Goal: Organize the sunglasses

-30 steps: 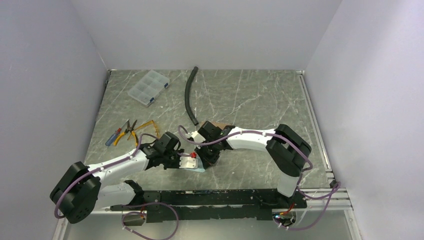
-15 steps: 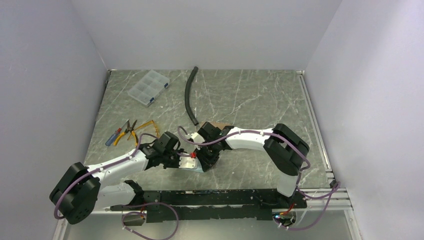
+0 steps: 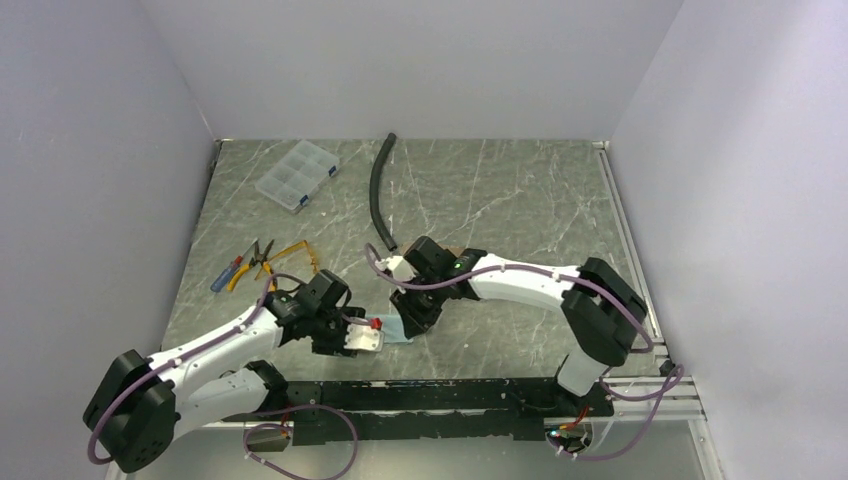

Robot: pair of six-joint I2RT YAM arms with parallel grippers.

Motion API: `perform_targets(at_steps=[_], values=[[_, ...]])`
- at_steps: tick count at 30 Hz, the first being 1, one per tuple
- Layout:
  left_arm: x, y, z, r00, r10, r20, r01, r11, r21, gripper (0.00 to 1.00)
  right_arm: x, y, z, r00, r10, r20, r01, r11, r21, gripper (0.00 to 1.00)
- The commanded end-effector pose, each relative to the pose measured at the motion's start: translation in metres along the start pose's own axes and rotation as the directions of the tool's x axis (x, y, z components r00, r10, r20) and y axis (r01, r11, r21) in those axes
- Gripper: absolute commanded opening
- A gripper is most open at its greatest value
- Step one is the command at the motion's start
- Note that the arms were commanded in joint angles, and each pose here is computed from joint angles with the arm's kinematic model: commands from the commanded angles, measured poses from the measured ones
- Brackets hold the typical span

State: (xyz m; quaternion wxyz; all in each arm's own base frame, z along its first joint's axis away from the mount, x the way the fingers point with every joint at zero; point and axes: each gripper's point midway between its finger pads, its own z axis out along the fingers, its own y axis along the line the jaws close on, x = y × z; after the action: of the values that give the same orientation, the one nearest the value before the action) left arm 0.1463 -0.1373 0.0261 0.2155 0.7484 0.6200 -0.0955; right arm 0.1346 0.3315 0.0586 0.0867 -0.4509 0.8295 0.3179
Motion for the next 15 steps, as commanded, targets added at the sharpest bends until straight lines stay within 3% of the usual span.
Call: perform_targets(at_steps=[1, 4, 6, 10, 15], values=[[-0.023, 0.032, -0.016, 0.995, -0.052, 0.081, 0.061, 0.993, -0.102, 0.54, -0.023, -0.026, -0.019, 0.990, -0.001, 0.143, -0.019, 0.990, 0.141, 0.29], [-0.035, 0.051, -0.018, 0.972, -0.182, 0.147, 0.200, 0.972, -0.123, 0.47, -0.035, -0.045, -0.016, 0.976, -0.015, 0.217, -0.033, 0.976, 0.213, 0.29], [-0.037, 0.054, -0.014, 0.959, -0.232, 0.163, 0.249, 0.965, -0.088, 0.46, -0.041, -0.050, -0.010, 0.966, -0.043, 0.255, -0.016, 0.974, 0.226, 0.30], [-0.028, 0.058, 0.003, 0.955, -0.264, 0.131, 0.276, 0.958, -0.077, 0.52, -0.052, -0.048, -0.005, 0.934, -0.131, 0.331, 0.053, 0.971, 0.235, 0.31], [-0.034, 0.060, 0.008, 0.948, -0.278, 0.157, 0.290, 0.956, -0.055, 0.51, -0.054, -0.046, 0.004, 0.908, -0.193, 0.371, 0.116, 0.968, 0.220, 0.32]])
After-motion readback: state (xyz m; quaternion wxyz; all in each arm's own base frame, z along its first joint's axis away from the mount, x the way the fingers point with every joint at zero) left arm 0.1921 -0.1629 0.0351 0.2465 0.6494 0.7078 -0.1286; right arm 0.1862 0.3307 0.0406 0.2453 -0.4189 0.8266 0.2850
